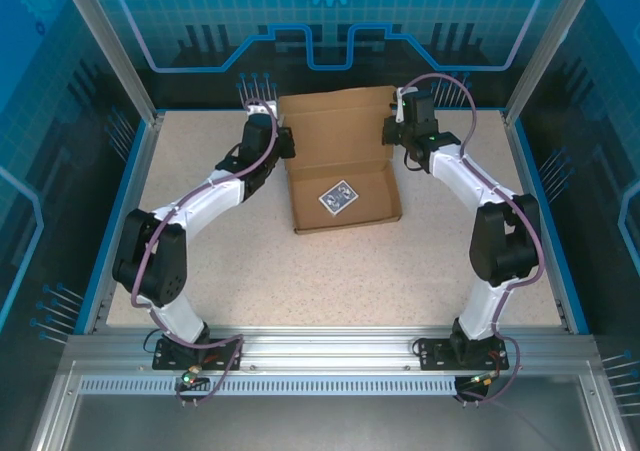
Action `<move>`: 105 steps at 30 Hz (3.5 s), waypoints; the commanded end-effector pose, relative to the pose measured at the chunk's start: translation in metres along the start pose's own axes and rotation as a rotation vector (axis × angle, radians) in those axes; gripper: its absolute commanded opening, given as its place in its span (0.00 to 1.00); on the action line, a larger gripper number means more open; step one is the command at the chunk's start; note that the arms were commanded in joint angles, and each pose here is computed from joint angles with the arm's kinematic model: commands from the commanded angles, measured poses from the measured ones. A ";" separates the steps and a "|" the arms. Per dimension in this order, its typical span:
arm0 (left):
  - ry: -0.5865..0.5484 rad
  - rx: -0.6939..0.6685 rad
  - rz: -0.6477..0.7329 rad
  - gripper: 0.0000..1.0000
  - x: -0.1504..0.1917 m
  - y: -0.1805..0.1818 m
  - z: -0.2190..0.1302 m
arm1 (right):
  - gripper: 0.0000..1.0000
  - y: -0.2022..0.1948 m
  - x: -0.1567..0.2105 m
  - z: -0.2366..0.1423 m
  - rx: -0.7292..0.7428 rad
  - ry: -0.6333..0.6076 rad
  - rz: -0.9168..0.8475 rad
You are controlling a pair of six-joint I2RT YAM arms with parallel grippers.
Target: Fold the paper box
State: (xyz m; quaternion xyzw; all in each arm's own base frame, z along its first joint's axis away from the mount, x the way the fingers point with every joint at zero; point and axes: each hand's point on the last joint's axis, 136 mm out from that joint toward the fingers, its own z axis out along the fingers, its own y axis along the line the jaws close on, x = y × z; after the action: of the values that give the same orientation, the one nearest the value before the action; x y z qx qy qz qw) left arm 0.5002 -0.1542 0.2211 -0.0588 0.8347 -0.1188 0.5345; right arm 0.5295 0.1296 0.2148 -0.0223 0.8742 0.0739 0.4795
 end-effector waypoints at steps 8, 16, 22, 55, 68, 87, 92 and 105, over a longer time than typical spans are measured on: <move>-0.131 0.090 0.028 0.01 0.005 -0.031 -0.012 | 0.03 0.037 -0.032 -0.021 -0.197 -0.225 0.025; -0.155 0.097 0.080 0.00 0.027 -0.036 -0.020 | 0.02 0.044 -0.032 -0.032 -0.250 -0.295 -0.001; -0.177 0.060 0.139 0.00 0.041 -0.040 -0.029 | 0.01 0.045 -0.026 -0.043 -0.272 -0.331 -0.008; -0.341 -0.090 0.290 0.00 0.004 -0.045 -0.020 | 0.01 0.028 -0.010 -0.028 -0.116 -0.238 0.021; -0.304 -0.071 0.347 0.00 0.045 -0.050 -0.024 | 0.00 0.049 -0.012 -0.034 -0.239 -0.356 -0.035; -0.273 -0.051 0.441 0.00 0.095 -0.070 -0.040 | 0.04 0.032 0.026 -0.039 -0.172 -0.268 -0.064; -0.279 -0.041 0.468 0.00 0.102 -0.078 -0.045 | 0.05 0.022 0.043 -0.044 -0.131 -0.231 -0.077; -0.273 -0.019 0.533 0.00 0.126 -0.089 -0.059 | 0.05 0.001 0.095 -0.062 -0.068 -0.143 -0.025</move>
State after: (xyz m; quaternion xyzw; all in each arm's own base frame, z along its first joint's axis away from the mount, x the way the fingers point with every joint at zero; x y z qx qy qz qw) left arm 0.4072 -0.2233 0.1801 0.0620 0.7358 0.0765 0.6700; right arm 0.4450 0.0951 0.1777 -0.0096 0.8258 0.0517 0.5615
